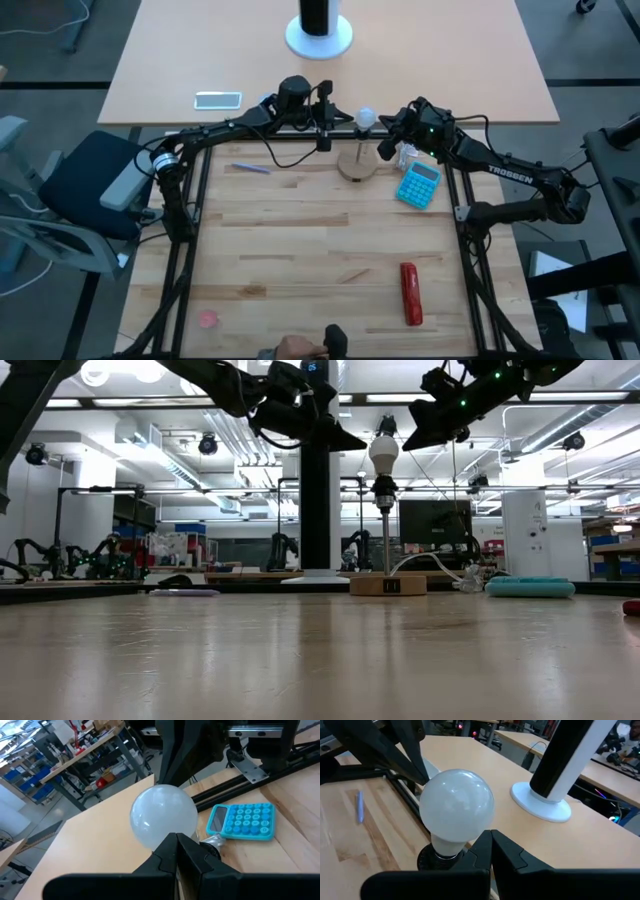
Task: Screw lightbulb
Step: Insert the lightbulb into the lamp
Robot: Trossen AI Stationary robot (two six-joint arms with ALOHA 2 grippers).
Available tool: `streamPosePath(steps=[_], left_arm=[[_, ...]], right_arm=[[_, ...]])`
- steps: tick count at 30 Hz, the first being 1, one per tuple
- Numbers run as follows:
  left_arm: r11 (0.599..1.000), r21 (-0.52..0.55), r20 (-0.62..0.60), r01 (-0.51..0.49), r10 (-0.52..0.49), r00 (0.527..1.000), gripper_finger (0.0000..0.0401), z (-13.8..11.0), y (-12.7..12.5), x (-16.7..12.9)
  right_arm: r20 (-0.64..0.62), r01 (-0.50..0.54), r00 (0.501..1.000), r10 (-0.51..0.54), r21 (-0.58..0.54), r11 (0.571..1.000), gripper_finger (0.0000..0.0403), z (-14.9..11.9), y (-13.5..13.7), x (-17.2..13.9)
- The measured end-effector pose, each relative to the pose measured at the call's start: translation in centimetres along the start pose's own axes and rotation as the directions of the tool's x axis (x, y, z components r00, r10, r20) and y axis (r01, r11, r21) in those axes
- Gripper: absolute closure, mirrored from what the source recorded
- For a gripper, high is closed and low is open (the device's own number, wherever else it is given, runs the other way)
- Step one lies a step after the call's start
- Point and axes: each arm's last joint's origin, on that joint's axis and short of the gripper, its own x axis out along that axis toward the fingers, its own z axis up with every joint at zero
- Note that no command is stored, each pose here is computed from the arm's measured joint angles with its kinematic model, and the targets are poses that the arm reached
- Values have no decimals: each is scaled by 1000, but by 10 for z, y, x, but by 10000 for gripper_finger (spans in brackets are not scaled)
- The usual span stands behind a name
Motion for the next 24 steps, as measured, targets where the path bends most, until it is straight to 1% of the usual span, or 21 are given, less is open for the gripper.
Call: streamPosePath(steps=[5,24], left_arm=[[1000,0,0,0,0,1000,401,0,0,0],[1000,-3,1,-1,1,1000,401,0,0,0]], right_arm=[[7,-31,999,31,-9,999,403,0,1,0],[7,-30,1000,30,-13,999,403,0,1,0]])
